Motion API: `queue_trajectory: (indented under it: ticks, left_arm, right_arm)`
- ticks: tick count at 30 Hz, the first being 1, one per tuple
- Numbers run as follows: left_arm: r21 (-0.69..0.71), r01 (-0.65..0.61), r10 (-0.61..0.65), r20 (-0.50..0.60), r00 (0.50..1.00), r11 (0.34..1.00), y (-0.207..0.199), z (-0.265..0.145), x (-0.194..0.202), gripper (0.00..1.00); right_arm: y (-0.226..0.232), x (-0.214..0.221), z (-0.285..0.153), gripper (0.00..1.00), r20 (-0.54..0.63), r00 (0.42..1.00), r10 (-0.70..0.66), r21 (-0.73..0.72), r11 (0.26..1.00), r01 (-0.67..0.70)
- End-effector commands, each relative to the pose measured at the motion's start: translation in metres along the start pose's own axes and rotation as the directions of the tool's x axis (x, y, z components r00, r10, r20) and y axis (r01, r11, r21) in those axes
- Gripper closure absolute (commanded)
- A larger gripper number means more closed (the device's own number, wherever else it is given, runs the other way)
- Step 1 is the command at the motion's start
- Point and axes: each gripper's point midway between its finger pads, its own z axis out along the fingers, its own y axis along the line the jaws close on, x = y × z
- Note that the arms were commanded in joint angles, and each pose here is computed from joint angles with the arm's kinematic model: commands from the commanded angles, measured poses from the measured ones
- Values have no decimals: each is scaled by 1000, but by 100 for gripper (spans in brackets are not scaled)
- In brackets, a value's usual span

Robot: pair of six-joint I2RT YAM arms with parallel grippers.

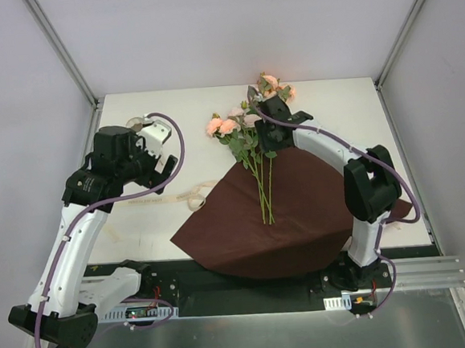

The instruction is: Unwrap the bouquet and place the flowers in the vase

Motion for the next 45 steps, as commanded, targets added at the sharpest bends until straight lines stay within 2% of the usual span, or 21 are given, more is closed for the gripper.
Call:
queue_trajectory:
  ticks: [1, 8, 12, 17, 19, 20, 21, 22, 23, 24, 27, 31, 37, 41, 45]
  left_arm:
    - [-34, 22, -22, -4, 1000, 999, 4, -4, 10, 1]
    - [-139, 24, -24, 4, 1000, 990, 22, -19, 14, 1]
    - [-122, 39, -39, 2, 999, 992, 18, -18, 16, 1]
    - [-45, 53, -54, -41, 998, 998, 3, -4, 31, 1]
    - [46, 47, -44, -63, 997, 998, -15, 6, 43, 1]
    - [100, 42, -34, -82, 996, 994, -26, 9, 51, 1]
    - [213, 16, 6, -103, 995, 977, -48, 15, 64, 1]
    - [247, -8, 40, -126, 991, 969, -56, 19, 74, 1]
    - [272, -46, 89, -148, 985, 961, -63, 23, 82, 1]
    - [304, -132, 198, -194, 961, 943, -74, 31, 99, 1]
    - [378, -252, 350, -220, 910, 891, -96, 44, 113, 1]
    - [451, -297, 428, -220, 877, 842, -115, 60, 117, 1]
    - [526, -389, 559, -211, 802, 756, -141, 91, 140, 1]
    - [564, -481, 668, -180, 722, 672, -165, 112, 151, 1]
    - [587, -519, 730, -194, 655, 621, -176, 132, 162, 1]
  right_arm:
    - [3, 1, 22, 48, 21, 1000, 8, 27, 1000, -9]
    - [8, 34, 44, 53, -45, 999, 6, 51, 999, -3]
    - [8, 51, 50, 55, -71, 997, 27, 76, 997, -22]
    - [10, 72, 52, 59, -92, 995, 38, 73, 997, -31]
    - [12, 79, 54, 62, -100, 994, 40, 71, 997, -33]
    - [14, 78, 55, 66, -91, 995, 49, 65, 997, -43]
    - [13, 85, 56, 69, -102, 993, 52, 69, 997, -45]
    - [14, 85, 56, 71, -99, 993, 56, 69, 996, -49]
    - [15, 85, 58, 78, -95, 994, 62, 66, 996, -56]
    - [15, 86, 58, 83, -92, 993, 68, 66, 996, -62]
    - [18, 80, 54, 99, -68, 994, 88, 59, 995, -84]
    - [23, 67, 41, 99, -8, 993, 119, 35, 992, -119]
    - [24, 26, -4, 99, 145, 974, 175, -10, 984, -175]
    - [15, 9, -28, 99, 218, 956, 198, -5, 979, -202]
    - [7, -3, -45, 99, 275, 939, 208, 9, 976, -218]
